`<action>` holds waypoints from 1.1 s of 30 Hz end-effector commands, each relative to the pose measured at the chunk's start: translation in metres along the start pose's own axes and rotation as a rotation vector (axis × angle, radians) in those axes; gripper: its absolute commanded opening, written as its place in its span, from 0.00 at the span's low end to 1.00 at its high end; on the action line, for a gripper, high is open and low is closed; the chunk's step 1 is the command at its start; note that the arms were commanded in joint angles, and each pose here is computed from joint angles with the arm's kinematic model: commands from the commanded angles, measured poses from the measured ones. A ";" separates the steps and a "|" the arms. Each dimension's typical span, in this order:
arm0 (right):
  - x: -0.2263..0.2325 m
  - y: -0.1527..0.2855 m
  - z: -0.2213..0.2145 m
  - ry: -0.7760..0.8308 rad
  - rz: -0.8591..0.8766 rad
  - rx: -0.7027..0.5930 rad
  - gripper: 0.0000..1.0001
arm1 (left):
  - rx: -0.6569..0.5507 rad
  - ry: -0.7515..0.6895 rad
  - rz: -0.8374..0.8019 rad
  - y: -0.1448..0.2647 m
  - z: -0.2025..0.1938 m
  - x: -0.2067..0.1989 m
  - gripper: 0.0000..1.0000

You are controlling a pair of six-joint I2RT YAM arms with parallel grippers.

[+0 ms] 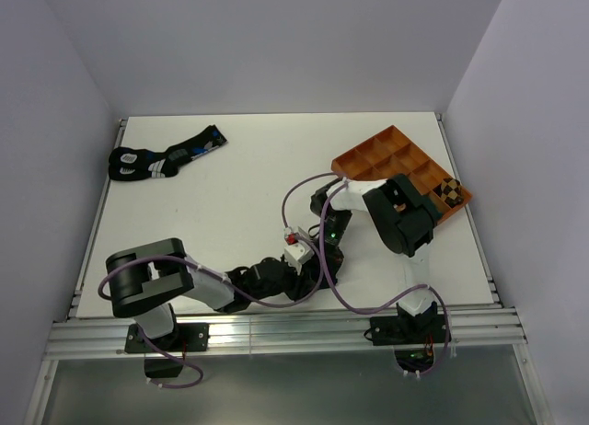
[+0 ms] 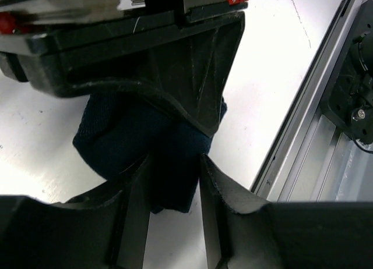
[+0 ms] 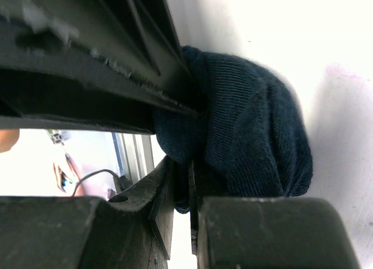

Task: Roll the socks
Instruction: Roll the sock at the center of the board.

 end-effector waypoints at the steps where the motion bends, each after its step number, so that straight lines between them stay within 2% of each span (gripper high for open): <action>1: -0.011 0.004 0.006 0.028 -0.075 -0.033 0.13 | 0.004 0.014 -0.024 -0.008 0.001 -0.007 0.39; 3: -0.009 0.005 0.005 0.019 -0.101 -0.045 0.16 | 0.034 0.017 -0.028 -0.011 -0.003 -0.007 0.30; 4: -0.013 0.005 0.007 0.029 -0.135 -0.054 0.22 | 0.045 0.026 -0.029 -0.013 -0.004 -0.008 0.26; 5: -0.012 0.008 0.009 0.017 -0.160 -0.068 0.25 | 0.084 0.030 -0.016 -0.015 -0.009 -0.007 0.14; 8: -0.017 0.012 0.009 0.008 -0.247 -0.091 0.36 | 0.149 0.055 0.000 -0.018 -0.016 -0.007 0.00; 16: -0.018 0.041 0.020 0.022 -0.545 -0.266 0.51 | 0.286 0.181 0.080 -0.011 -0.029 -0.005 0.00; 27: -0.015 0.079 0.007 -0.021 -0.647 -0.387 0.53 | 0.288 0.414 0.036 0.017 -0.027 0.007 0.00; 33: 0.000 0.087 -0.016 0.081 -0.697 -0.418 0.54 | 0.365 0.550 -0.022 0.017 -0.023 0.013 0.00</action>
Point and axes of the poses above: each gripper's point midway between its finger pads, its own y axis back along the fingers, its own x axis along the line the jaws close on, z = x × y, the point moved 5 cm from there along y, back along the fingers, and after that the axes turned 6 degrees about -y, right-handed, at the moved point
